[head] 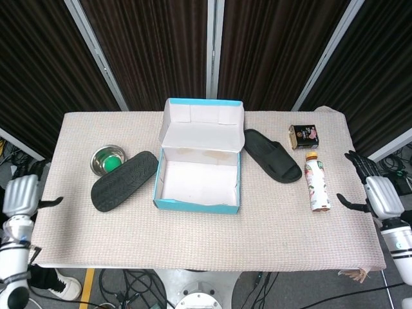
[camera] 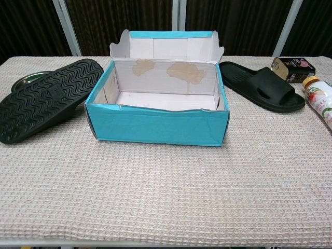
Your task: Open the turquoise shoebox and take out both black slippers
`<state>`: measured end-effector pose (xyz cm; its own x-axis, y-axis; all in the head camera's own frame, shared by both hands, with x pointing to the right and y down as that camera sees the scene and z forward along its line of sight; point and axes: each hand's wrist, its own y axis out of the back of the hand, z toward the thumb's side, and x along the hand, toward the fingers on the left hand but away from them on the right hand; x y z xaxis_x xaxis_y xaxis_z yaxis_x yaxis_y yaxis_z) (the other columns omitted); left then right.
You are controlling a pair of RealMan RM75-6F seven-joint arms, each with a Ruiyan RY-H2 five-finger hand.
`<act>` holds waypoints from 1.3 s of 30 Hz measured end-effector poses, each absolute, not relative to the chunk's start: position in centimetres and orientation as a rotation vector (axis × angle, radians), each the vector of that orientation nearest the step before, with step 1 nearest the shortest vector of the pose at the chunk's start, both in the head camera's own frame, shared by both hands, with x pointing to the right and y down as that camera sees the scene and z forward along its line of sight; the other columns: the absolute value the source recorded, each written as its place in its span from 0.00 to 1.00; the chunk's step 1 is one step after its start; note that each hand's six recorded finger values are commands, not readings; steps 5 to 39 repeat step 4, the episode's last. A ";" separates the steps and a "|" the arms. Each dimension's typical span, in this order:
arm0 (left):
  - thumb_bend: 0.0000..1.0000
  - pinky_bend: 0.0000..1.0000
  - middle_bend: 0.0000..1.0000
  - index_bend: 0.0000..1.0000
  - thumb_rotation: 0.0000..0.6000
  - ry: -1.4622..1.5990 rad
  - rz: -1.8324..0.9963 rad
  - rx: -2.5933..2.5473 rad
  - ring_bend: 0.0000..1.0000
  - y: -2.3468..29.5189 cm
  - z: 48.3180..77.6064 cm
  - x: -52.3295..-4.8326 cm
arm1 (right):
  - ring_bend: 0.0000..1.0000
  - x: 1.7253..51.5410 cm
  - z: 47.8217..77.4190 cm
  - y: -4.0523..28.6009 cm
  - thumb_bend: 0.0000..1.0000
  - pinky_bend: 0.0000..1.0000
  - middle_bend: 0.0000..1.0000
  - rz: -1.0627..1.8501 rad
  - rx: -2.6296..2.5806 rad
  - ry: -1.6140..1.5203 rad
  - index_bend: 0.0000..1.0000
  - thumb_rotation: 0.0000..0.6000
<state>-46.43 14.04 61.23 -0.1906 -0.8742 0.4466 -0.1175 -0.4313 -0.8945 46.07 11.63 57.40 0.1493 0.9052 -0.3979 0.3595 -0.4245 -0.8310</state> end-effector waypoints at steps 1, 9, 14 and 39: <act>0.00 0.12 0.17 0.16 1.00 1.163 -1.680 -1.471 0.05 15.1 60.8 -47.0 | 0.00 46.2 57.2 12.1 0.18 0.00 0.01 1.250 -1.861 -1.208 0.00 1.00; 0.00 0.12 0.17 0.17 1.00 1.146 -1.680 -1.412 0.05 18.4 59.3 -48.7 | 0.00 46.6 56.7 13.7 0.18 0.00 0.00 1.230 -1.837 -1.225 0.00 1.00; 0.00 0.12 0.17 0.17 1.00 1.146 -1.680 -1.412 0.05 18.4 59.3 -48.7 | 0.00 46.6 56.7 13.7 0.18 0.00 0.00 1.230 -1.837 -1.225 0.00 1.00; 0.00 0.12 0.17 0.17 1.00 1.146 -1.680 -1.412 0.05 18.4 59.3 -48.7 | 0.00 46.6 56.7 13.7 0.18 0.00 0.00 1.230 -1.837 -1.225 0.00 1.00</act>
